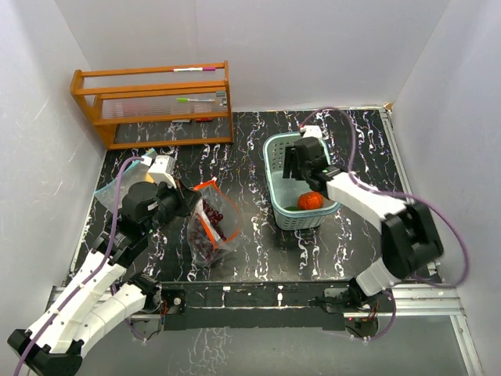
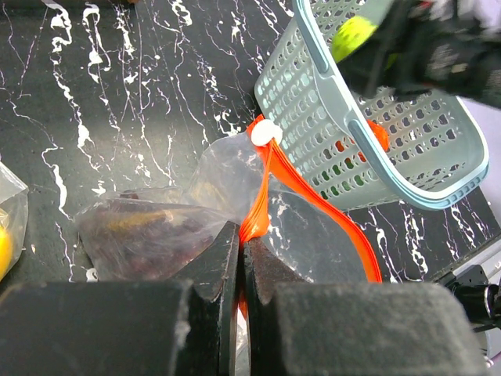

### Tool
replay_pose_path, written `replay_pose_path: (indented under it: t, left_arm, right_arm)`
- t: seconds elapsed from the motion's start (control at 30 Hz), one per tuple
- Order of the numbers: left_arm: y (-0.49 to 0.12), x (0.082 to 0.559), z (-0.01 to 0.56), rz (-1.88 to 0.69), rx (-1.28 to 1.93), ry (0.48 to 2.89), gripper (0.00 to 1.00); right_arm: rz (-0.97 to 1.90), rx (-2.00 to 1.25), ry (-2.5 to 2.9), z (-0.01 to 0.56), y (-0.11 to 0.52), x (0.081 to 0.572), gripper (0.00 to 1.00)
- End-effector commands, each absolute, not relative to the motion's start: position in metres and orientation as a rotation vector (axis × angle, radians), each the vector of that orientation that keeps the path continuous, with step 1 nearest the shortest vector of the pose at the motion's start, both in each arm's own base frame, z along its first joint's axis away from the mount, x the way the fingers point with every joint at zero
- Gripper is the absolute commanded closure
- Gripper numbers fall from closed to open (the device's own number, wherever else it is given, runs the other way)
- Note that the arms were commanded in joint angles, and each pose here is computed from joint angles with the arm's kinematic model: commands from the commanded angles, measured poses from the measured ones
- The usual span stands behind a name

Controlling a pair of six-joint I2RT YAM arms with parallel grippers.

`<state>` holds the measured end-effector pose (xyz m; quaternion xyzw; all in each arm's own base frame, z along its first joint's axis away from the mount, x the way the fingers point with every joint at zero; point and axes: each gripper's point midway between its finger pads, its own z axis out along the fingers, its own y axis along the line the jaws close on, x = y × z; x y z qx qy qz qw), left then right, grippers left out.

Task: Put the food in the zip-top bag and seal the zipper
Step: Pick up the fake fruit from the bin, then place the fake fruit in the zipper food storage bag.

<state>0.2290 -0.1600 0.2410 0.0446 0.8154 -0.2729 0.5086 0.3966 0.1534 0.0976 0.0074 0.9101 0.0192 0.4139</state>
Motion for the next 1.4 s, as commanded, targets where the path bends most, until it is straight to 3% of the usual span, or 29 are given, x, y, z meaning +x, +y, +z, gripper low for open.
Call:
replay_pose_path:
  t: [0.0,0.27,0.63,0.77,1.1,1.23,1.37]
  left_arm:
    - [-0.165,0.233,0.26,-0.69,0.121,1.892,1.0]
    - [-0.174,0.233,0.259,-0.734,0.127,1.9,1.0]
    - [-0.18,0.231,0.253,-0.77,0.139,1.92,1.0]
    - [-0.18,0.229,0.251,-0.774,0.14,1.926,1.0]
    - [-0.179,0.228,0.254,-0.774,0.145,1.921,1.0]
    - [-0.177,0.228,0.254,-0.764,0.146,1.921,1.0]
    - [-0.177,0.229,0.253,-0.76,0.145,1.92,1.0]
  right_arm:
    - [0.332,-0.023,2.037,0.204,0.175,0.383,0.92]
    - [0.846,-0.384,1.842,0.291,0.24,0.312,0.92]
    - [1.223,-0.813,1.632,0.336,0.368,0.188,0.92]
    - [1.25,-0.869,1.668,0.322,0.389,0.18,0.92]
    - [0.937,-0.728,2.075,0.211,0.39,0.225,0.85]
    - [0.83,-0.67,2.143,0.199,0.382,0.236,0.64]
    - [0.843,-0.688,2.1,0.215,0.381,0.235,0.28]
